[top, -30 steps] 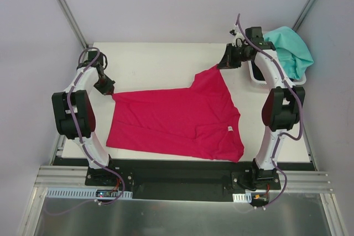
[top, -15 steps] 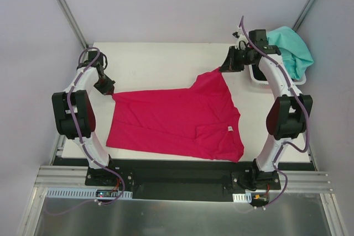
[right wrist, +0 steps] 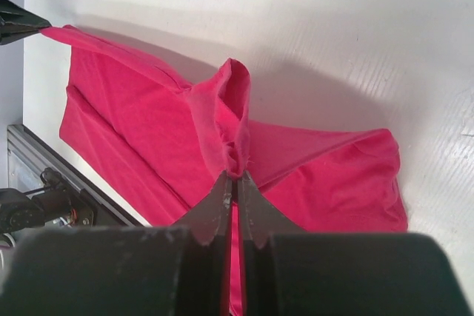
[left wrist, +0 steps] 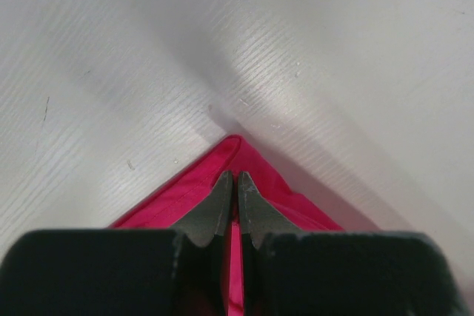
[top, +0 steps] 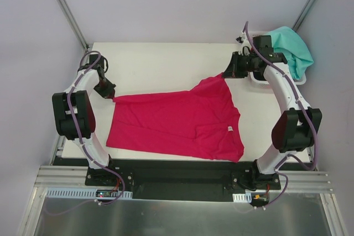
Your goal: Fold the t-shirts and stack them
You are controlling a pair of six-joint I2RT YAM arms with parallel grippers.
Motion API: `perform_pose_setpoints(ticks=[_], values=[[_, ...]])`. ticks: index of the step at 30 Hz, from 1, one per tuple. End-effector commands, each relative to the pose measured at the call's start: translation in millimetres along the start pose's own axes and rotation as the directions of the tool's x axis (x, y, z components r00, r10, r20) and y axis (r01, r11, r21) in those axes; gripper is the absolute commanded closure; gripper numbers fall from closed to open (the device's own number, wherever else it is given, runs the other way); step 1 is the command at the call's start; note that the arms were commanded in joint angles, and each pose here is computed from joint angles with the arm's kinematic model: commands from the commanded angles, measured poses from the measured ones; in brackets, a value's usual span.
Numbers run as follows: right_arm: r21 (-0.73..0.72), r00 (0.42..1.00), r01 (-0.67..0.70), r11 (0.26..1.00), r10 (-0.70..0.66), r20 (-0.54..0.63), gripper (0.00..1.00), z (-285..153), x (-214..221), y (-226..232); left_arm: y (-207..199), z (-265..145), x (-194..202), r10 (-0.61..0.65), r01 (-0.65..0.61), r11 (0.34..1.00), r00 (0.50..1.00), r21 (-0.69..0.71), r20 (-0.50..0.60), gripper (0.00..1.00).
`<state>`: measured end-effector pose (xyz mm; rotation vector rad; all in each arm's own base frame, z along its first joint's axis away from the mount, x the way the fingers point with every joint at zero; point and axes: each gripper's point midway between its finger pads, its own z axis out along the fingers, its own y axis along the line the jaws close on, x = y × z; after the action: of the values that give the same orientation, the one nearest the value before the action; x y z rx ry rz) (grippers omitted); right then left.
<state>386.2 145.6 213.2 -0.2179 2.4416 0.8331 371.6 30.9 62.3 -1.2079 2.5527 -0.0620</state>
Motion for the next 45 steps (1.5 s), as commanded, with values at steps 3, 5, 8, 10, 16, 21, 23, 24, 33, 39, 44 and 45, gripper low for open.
perform_pose_setpoints(ticks=[3, 5, 8, 10, 16, 21, 23, 24, 33, 39, 44, 45], values=[[0.002, 0.998, 0.033, 0.999, -0.033, 0.047, 0.99, -23.6, 2.9, 18.9, 0.6, -32.9, -5.5, 0.012, -0.015, 0.999, 0.999, 0.052, 0.052, 1.00], [0.003, 0.998, 0.035, 0.999, -0.035, 0.044, 0.99, -24.5, 5.6, 20.7, 0.0, -37.3, -5.9, 0.016, -0.020, 0.998, 0.998, 0.063, 0.059, 1.00], [0.004, 0.998, 0.042, 0.999, -0.043, 0.039, 0.99, -27.8, 12.3, 25.9, -0.1, -42.5, -4.6, 0.020, -0.025, 0.997, 0.998, 0.074, 0.061, 1.00], [0.003, 0.998, 0.046, 0.999, -0.047, 0.039, 1.00, -30.8, 17.9, 29.2, 1.4, -44.8, -2.7, 0.020, -0.025, 0.997, 0.998, 0.075, 0.060, 1.00], [0.004, 0.998, 0.055, 0.998, -0.055, 0.021, 0.99, -34.9, 35.8, 37.1, 7.4, -47.3, 4.6, 0.019, -0.023, 0.997, 0.998, 0.075, 0.055, 1.00], [0.014, 0.998, 0.064, 0.998, -0.064, -0.010, 0.99, -39.5, 54.4, 42.6, 10.8, -50.2, 9.6, 0.022, -0.027, 0.996, 0.998, 0.081, 0.053, 1.00], [0.022, 0.998, 0.063, 0.998, -0.063, -0.017, 0.99, -39.0, 60.6, 43.0, 12.4, -49.9, 11.1, 0.021, -0.025, 0.997, 0.998, 0.078, 0.052, 1.00], [0.021, 0.998, 0.061, 0.998, -0.061, -0.028, 0.99, -39.2, 66.7, 43.8, 13.7, -51.0, 12.4, 0.022, -0.027, 0.997, 0.998, 0.079, 0.053, 1.00], [0.049, 0.994, 0.084, 0.995, -0.081, -0.076, 0.99, -43.4, 87.2, 50.3, 16.9, -55.3, 15.6, 0.022, -0.027, 0.996, 0.998, 0.085, 0.060, 1.00], [0.055, 0.991, 0.095, 0.994, -0.089, -0.103, 0.99, -44.4, 100.5, 52.6, 19.1, -53.3, 18.1, 0.024, -0.028, 0.996, 0.998, 0.079, 0.053, 1.00], [0.074, 0.986, 0.091, 0.993, -0.080, -0.148, 0.99, -43.8, 116.0, 49.3, 20.6, -51.1, 21.3, 0.023, -0.026, 0.997, 0.999, 0.075, 0.045, 1.00], [0.078, 0.983, 0.086, 0.993, -0.072, -0.167, 0.99, -41.7, 122.8, 46.7, 21.0, -50.7, 21.7, 0.023, -0.026, 0.997, 0.999, 0.074, 0.044, 1.00]])
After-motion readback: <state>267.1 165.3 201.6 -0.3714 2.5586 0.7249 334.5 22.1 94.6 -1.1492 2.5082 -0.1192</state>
